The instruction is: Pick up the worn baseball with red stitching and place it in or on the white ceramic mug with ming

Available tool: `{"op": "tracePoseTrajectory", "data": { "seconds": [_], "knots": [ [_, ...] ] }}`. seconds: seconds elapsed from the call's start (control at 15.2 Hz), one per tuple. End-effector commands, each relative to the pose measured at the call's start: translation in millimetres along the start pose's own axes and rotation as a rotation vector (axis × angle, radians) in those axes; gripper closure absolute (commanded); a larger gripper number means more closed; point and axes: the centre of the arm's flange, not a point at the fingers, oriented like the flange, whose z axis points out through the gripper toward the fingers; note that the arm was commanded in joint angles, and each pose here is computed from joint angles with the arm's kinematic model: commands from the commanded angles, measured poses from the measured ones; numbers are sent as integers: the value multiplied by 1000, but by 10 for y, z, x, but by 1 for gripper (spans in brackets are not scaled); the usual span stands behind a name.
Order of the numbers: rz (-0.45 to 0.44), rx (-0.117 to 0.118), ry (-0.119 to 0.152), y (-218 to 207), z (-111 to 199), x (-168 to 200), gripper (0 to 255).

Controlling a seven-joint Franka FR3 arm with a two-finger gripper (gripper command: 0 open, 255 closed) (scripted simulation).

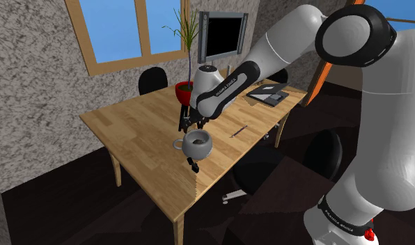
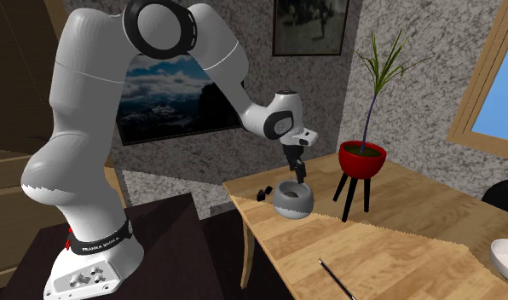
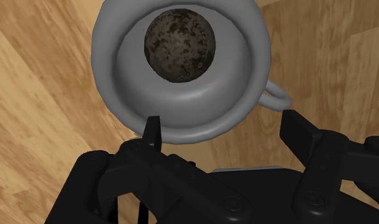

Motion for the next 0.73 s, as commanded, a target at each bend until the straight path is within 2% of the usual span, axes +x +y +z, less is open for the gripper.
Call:
{"op": "tracePoseTrajectory", "data": {
  "seconds": [0.0, 0.13, 0.4, 0.66],
  "knots": [
    [0, 0, 0, 0, 0, 0, 0],
    [0, 0, 0, 0, 0, 0, 0],
    [0, 0, 0, 0, -500, 0, 0],
    [0, 0, 0, 0, -500, 0, 0]
  ]
}}
